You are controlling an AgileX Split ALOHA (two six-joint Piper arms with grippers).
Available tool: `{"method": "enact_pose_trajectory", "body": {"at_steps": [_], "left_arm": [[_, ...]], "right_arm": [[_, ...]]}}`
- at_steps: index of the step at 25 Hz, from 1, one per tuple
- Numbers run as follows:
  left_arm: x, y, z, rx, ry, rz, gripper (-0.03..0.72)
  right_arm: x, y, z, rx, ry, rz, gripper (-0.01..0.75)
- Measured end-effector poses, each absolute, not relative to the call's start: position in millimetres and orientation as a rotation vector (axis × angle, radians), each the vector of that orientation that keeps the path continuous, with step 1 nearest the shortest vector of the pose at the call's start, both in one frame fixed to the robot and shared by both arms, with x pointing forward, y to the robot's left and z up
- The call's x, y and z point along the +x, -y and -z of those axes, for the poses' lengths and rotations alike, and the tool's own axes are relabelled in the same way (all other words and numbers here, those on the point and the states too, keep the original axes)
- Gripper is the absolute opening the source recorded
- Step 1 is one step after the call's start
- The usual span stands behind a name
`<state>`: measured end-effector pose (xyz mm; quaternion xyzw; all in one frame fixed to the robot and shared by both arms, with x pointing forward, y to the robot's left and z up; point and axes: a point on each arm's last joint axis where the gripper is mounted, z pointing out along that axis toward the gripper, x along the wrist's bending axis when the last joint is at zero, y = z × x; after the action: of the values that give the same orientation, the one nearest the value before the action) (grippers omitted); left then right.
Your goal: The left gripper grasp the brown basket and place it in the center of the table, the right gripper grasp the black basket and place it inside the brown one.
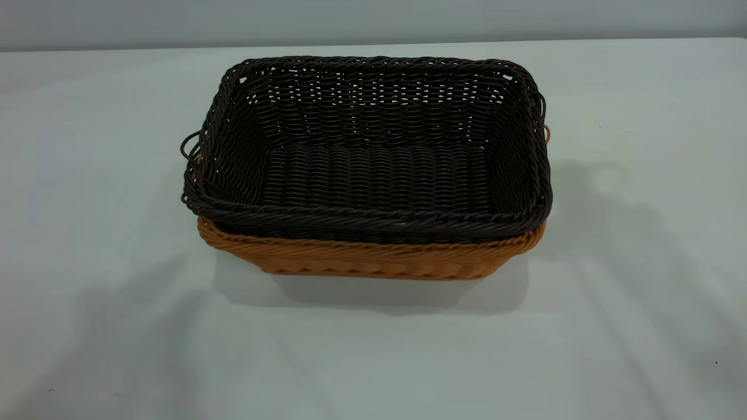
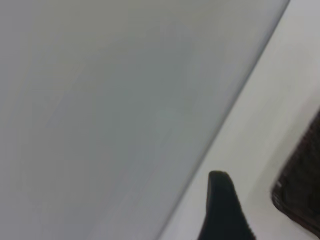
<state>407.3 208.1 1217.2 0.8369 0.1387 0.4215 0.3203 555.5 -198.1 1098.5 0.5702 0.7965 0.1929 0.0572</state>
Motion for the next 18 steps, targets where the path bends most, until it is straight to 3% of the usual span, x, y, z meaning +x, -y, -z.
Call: {"method": "enact_pose_trajectory", "body": {"at_steps": [10,14,18], "left_arm": [[335,-275,-1221,2.189,-0.993,-1.019,0.42],[327,-284,-1217,2.165,-1.171,-0.977,0.42],[328,-282,-1210,2.146,-1.226,-0.926,0.42]], "right_arm": [[449,228,-1188,1.641,-2.254,-0.799,0.482],[401,241,-1188,1.634,-2.202,-0.851,0.482],[358,255,-1160,1.631,-2.195,-0.806,0.482]]}}
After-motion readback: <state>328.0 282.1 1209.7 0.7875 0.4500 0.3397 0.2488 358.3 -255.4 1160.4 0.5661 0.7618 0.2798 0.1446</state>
